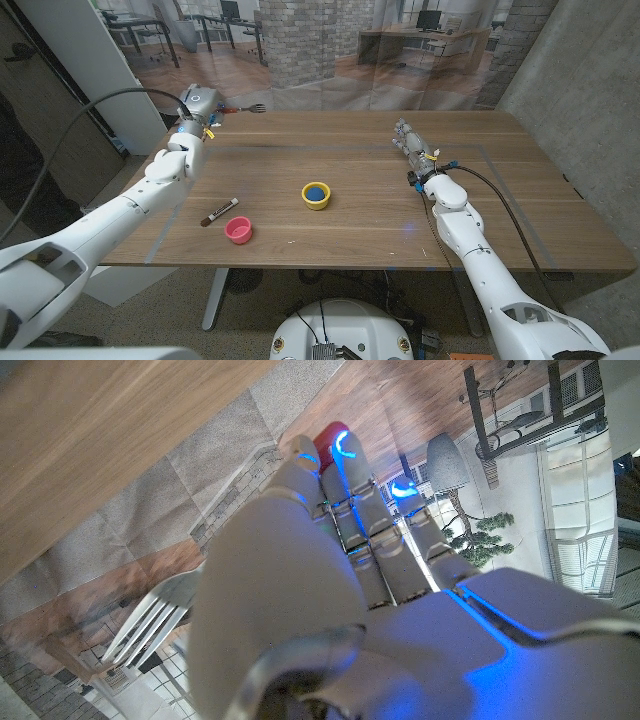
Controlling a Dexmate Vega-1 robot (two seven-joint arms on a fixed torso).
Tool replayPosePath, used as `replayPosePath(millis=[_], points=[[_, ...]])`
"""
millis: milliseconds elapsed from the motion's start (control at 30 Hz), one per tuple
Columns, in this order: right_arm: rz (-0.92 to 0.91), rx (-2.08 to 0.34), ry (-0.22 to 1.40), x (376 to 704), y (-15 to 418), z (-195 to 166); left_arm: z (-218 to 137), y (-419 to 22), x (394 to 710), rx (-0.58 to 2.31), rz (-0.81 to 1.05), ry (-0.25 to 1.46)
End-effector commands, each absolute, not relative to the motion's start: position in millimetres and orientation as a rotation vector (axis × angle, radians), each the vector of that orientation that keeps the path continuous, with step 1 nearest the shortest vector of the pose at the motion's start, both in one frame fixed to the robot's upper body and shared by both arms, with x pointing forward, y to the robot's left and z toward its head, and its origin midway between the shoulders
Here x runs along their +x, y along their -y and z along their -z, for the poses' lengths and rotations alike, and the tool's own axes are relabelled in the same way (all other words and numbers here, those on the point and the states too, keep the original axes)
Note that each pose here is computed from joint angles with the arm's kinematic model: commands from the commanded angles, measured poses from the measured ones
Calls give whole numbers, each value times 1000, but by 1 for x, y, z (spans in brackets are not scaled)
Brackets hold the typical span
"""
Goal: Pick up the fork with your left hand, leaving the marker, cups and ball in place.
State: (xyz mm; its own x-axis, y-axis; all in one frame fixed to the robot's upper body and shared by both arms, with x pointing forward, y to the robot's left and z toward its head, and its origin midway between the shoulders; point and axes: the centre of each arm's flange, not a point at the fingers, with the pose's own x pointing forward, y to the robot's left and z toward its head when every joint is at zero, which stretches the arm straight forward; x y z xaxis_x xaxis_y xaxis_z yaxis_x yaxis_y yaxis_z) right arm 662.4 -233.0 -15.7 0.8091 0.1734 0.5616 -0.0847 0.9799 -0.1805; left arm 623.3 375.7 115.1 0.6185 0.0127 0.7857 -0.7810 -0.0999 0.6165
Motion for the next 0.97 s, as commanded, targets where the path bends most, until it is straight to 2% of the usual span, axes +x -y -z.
replayPosePath(millis=[33, 567, 967], points=[[-115, -183, 629, 661, 230, 6, -119, -384, 627, 1484, -769, 705], [-67, -230, 646, 652, 238, 2, -128, -384, 628, 1455, -761, 765], [-43, -213, 646, 642, 246, 8, -128, -372, 641, 1472, -717, 769]])
